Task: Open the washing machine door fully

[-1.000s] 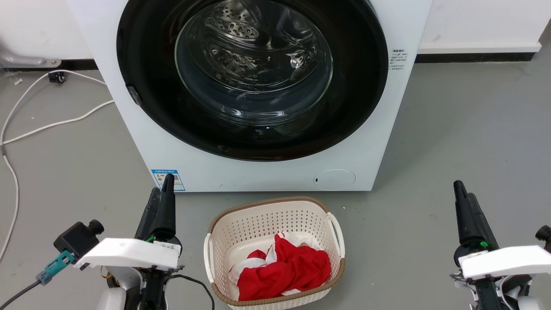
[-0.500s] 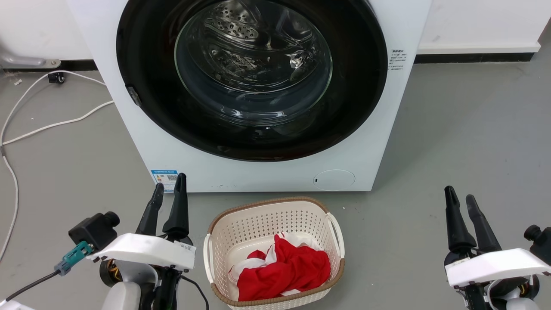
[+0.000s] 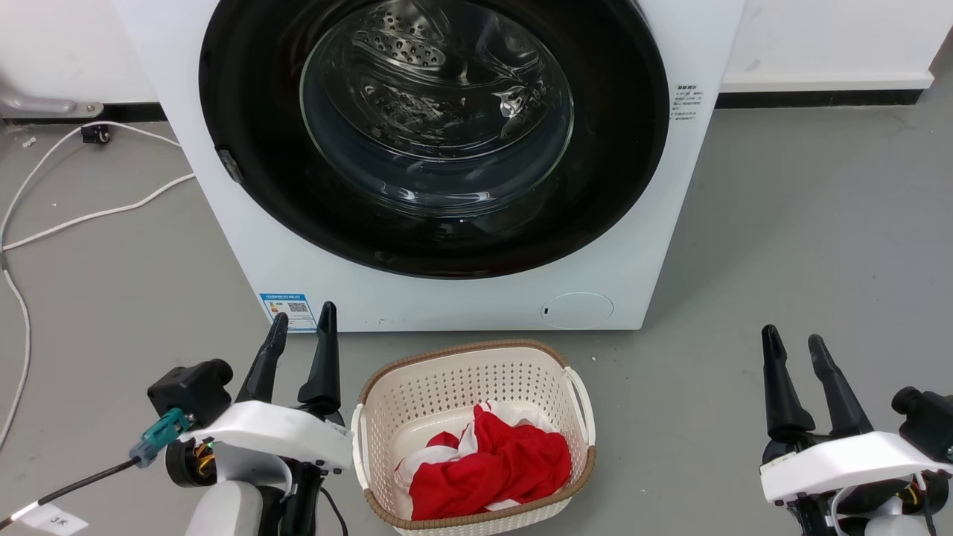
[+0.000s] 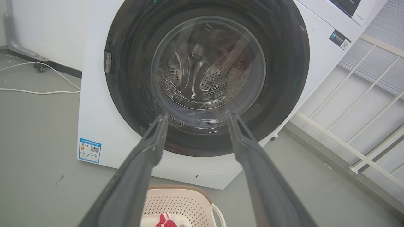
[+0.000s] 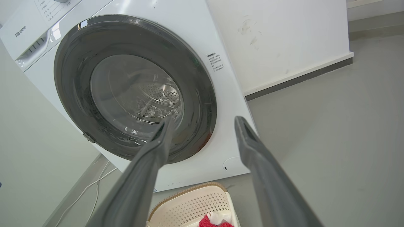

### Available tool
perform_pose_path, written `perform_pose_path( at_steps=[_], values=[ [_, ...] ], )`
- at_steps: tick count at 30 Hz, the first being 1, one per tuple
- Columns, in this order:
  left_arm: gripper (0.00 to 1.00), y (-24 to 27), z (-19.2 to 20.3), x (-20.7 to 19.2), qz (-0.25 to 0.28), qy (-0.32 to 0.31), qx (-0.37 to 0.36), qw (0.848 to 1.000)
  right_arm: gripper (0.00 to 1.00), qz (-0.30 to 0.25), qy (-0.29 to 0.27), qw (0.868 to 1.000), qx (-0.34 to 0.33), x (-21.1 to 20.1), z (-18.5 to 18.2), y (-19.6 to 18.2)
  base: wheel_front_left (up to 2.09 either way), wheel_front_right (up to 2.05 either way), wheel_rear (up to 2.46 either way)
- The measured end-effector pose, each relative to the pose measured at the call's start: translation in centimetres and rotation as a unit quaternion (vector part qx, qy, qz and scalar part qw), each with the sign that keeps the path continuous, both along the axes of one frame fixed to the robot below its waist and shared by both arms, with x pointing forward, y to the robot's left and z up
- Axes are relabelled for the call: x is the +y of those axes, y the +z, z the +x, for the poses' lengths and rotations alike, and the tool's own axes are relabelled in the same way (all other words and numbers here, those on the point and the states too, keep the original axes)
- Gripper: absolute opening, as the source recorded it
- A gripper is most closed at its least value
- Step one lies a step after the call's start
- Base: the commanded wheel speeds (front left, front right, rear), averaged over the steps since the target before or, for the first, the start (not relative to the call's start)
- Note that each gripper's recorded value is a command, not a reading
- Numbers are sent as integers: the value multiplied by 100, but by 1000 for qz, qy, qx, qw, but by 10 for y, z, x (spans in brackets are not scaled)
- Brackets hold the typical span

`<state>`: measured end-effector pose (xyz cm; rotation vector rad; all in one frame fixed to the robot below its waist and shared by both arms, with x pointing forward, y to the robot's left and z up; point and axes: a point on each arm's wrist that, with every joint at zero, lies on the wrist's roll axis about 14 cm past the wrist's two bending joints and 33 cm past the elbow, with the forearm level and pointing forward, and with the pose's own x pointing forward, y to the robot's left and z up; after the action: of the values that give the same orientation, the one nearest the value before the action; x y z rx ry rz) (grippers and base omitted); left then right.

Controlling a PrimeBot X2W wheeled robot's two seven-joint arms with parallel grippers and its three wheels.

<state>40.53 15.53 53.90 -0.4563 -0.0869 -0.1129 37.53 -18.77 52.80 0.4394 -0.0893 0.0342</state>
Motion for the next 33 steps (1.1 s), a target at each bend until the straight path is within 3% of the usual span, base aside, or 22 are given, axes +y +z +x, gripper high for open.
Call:
perform_pose_path(
  at_steps=[33],
  values=[
    [100, 2, 1, -13, 162, -4, -34, 986, 100, -156, 14, 988, -9, 12, 0, 0, 0, 0, 0]
  ],
)
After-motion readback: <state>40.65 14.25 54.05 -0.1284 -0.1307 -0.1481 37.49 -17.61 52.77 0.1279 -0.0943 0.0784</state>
